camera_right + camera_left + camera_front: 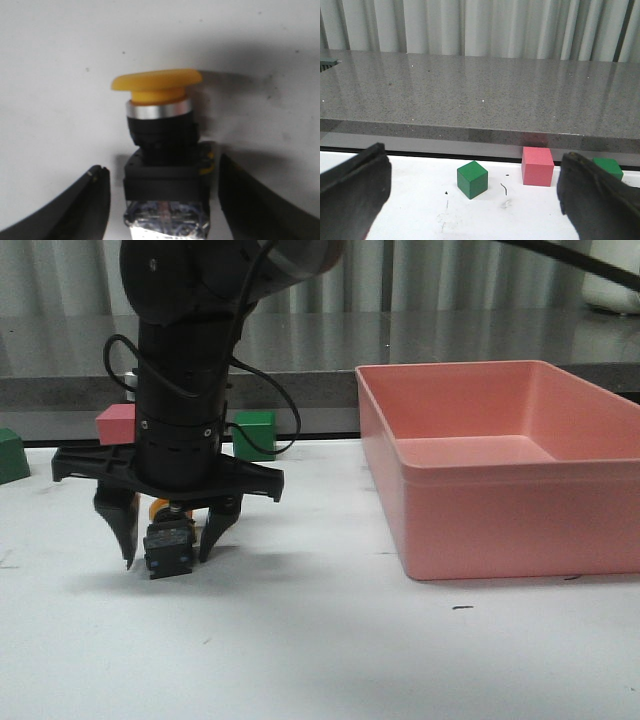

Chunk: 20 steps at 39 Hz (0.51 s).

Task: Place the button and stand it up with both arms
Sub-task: 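Open the right gripper to set the button on the table, raise it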

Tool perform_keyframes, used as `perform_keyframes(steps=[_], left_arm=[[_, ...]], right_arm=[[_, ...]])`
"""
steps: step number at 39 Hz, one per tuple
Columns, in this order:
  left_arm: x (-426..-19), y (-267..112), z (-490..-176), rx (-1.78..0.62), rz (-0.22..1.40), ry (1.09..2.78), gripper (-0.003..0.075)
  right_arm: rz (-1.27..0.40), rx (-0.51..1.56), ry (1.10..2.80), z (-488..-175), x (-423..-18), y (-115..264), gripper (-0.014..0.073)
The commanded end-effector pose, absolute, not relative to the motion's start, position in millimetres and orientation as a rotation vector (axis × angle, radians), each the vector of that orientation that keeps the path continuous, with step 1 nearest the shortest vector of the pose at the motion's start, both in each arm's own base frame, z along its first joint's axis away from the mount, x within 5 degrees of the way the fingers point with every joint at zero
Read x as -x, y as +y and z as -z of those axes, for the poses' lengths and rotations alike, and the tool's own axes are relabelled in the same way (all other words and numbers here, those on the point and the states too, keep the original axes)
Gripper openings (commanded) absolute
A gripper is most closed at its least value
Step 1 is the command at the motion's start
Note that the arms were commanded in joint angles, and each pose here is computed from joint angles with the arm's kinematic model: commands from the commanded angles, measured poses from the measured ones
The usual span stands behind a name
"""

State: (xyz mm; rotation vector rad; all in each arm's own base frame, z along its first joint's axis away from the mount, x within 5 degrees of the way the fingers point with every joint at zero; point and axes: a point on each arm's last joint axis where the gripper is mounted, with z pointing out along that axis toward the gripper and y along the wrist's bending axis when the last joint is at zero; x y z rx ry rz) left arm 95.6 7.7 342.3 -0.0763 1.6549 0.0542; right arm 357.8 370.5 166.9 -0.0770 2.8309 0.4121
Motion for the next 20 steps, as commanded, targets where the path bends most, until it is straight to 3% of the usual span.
perform_keyframes(steps=[1, 7, 20], left_arm=[[-95.8, 6.7, -361.5, 0.068, -0.042, 1.548, 0.0637], [-95.8, 6.7, -361.5, 0.068, -0.042, 1.548, 0.0637], [-95.8, 6.7, -361.5, 0.068, -0.042, 1.548, 0.0637]], right_arm=[[-0.486, 0.078, 2.742, -203.2, -359.8, 369.5, 0.0592], [-0.491, 0.085, 2.714, -215.1, -359.1, 367.3, 0.0596], [-0.384, 0.180, 2.574, -284.7, -350.2, 342.3, 0.0573]])
